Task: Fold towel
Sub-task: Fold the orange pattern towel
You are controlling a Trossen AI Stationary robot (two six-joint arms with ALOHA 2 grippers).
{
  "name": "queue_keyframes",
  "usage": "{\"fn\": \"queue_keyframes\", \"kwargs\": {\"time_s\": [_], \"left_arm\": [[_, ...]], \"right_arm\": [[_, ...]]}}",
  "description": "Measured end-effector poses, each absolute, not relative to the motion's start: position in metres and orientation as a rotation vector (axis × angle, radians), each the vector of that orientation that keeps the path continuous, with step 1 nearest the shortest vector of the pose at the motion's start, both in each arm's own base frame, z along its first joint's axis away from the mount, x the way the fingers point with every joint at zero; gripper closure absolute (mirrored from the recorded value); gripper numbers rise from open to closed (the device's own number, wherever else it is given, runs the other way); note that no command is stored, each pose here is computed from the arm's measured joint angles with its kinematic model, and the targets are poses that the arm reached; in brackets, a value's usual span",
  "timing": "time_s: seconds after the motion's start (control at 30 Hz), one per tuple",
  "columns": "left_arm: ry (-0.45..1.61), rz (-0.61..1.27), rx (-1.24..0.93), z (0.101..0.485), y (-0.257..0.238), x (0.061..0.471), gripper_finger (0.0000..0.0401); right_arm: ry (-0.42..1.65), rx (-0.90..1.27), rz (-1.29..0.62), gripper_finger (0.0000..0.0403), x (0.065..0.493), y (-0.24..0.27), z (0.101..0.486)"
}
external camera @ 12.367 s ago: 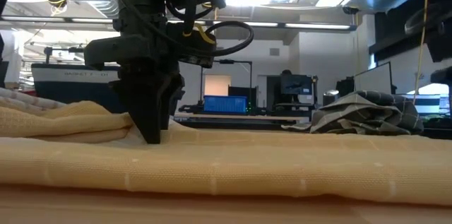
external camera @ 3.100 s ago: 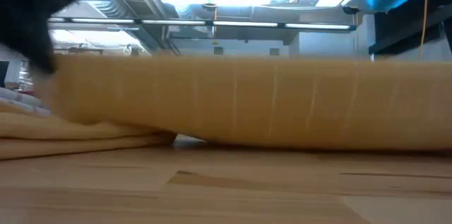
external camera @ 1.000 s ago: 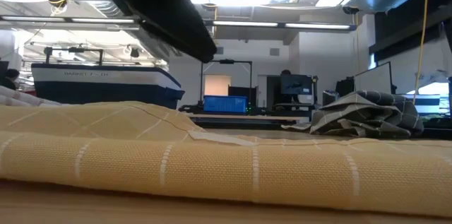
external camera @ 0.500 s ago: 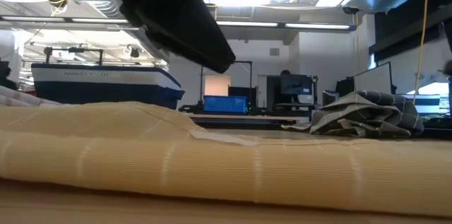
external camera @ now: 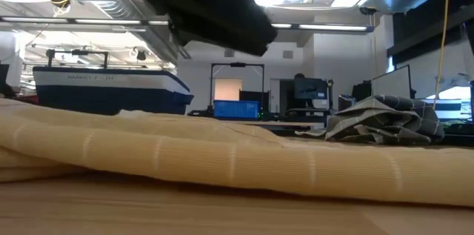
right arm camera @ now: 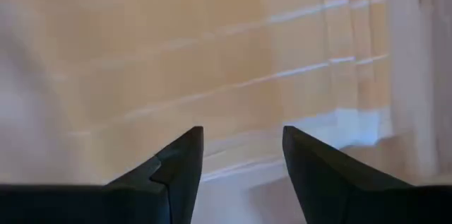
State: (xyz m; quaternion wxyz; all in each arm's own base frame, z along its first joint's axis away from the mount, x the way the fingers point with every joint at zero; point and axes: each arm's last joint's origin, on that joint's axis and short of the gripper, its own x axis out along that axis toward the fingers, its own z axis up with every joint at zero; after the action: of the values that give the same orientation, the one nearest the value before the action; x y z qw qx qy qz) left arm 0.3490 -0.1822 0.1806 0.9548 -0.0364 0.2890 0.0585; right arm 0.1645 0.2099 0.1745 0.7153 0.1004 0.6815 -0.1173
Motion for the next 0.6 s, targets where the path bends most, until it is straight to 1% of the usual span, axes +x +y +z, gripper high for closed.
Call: {"fn": "queue_keyframes", "kwargs": {"time_s": [0.1, 0.23, 0.37, 0.47, 0.6], "left_arm": [[0.569, 0.098, -0.070, 0.182, -0.183, 0.351, 0.0270], [0.564, 0.079, -0.066, 0.183, -0.184, 0.352, 0.0270], [0.562, 0.076, -0.065, 0.183, -0.184, 0.352, 0.0270], [0.562, 0.075, -0.058, 0.183, -0.184, 0.352, 0.0270], [0.547, 0.066, -0.048, 0.184, -0.184, 0.353, 0.0270]], "right_arm": [[1.474, 0.277, -0.303, 0.0205, 0.161, 0.217, 0.196], [1.346, 0.420, -0.349, 0.0205, 0.152, 0.231, 0.215], [1.233, 0.522, -0.493, 0.0205, 0.132, 0.236, 0.206], [1.174, 0.595, -0.606, 0.0205, 0.117, 0.232, 0.191], [1.137, 0.713, -0.658, 0.0205, 0.105, 0.228, 0.172]]}}
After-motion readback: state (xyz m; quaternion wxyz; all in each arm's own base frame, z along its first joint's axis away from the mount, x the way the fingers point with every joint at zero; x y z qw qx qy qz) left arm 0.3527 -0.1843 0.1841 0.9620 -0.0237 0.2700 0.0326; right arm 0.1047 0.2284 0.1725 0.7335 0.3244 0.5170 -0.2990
